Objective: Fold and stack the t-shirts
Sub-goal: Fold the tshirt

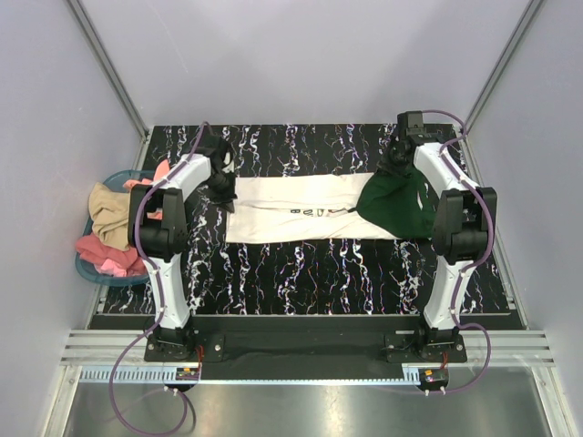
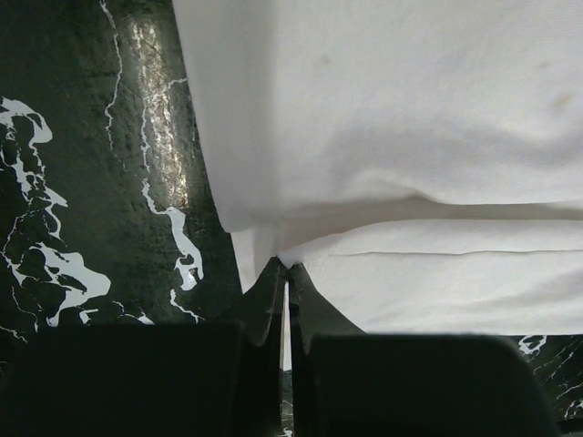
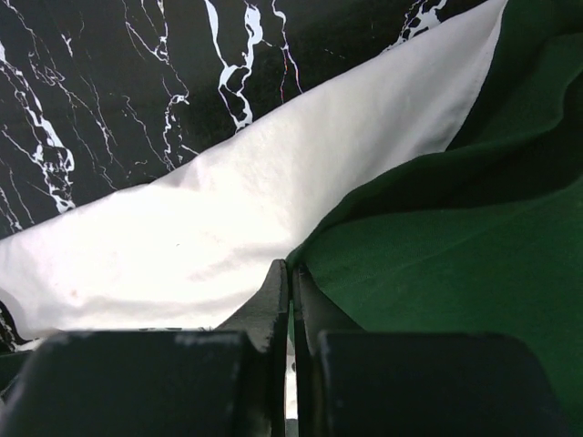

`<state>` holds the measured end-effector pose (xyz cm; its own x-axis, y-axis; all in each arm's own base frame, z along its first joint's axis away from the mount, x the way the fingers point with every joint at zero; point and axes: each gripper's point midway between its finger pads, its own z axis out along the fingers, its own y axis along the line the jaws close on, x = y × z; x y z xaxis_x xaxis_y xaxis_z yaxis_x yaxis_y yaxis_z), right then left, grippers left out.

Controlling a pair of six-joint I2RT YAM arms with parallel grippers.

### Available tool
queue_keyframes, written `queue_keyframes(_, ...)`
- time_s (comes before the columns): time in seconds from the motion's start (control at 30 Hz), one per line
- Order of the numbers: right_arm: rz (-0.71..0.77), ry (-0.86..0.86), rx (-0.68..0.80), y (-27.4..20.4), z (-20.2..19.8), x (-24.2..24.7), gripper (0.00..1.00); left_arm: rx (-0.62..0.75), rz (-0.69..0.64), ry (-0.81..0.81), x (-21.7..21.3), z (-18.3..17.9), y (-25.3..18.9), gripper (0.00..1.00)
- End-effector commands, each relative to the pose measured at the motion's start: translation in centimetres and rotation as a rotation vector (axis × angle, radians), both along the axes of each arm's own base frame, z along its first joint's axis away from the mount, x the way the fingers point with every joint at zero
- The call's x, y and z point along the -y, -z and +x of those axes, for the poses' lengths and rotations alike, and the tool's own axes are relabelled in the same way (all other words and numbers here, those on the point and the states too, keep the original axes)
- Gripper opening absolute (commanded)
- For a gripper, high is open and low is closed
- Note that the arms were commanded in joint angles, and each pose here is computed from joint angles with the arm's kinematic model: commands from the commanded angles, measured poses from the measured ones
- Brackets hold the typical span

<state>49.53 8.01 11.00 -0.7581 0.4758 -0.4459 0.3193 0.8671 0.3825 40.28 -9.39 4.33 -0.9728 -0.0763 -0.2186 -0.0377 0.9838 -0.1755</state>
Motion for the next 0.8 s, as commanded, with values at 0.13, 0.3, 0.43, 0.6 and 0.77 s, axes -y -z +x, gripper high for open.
queue_keyframes(0.13,-0.082,0.004,0.064,-2.0,1.2,1.2,0.00,0.082,0.042,-0.073,-2.1,1.1,-2.2,0.00)
queue_keyframes(0.3,-0.086,0.006,0.071,-2.2,1.3,1.2,0.00,0.066,0.024,-0.082,-2.1,1.1,-1.5,0.00)
queue_keyframes(0.43,-0.102,0.012,0.087,-2.9,1.4,1.5,0.00,0.067,0.013,-0.084,-2.0,1.1,-1.5,0.00)
queue_keyframes(0.6,-0.082,-0.006,0.144,-4.8,2.6,1.0,0.00,0.094,0.018,-0.087,-2.1,1.4,-2.4,0.00)
queue_keyframes(0.77,-0.024,-0.112,0.156,-4.4,3.5,-1.4,0.00,0.102,0.024,-0.099,-2.3,1.6,-2.7,0.00)
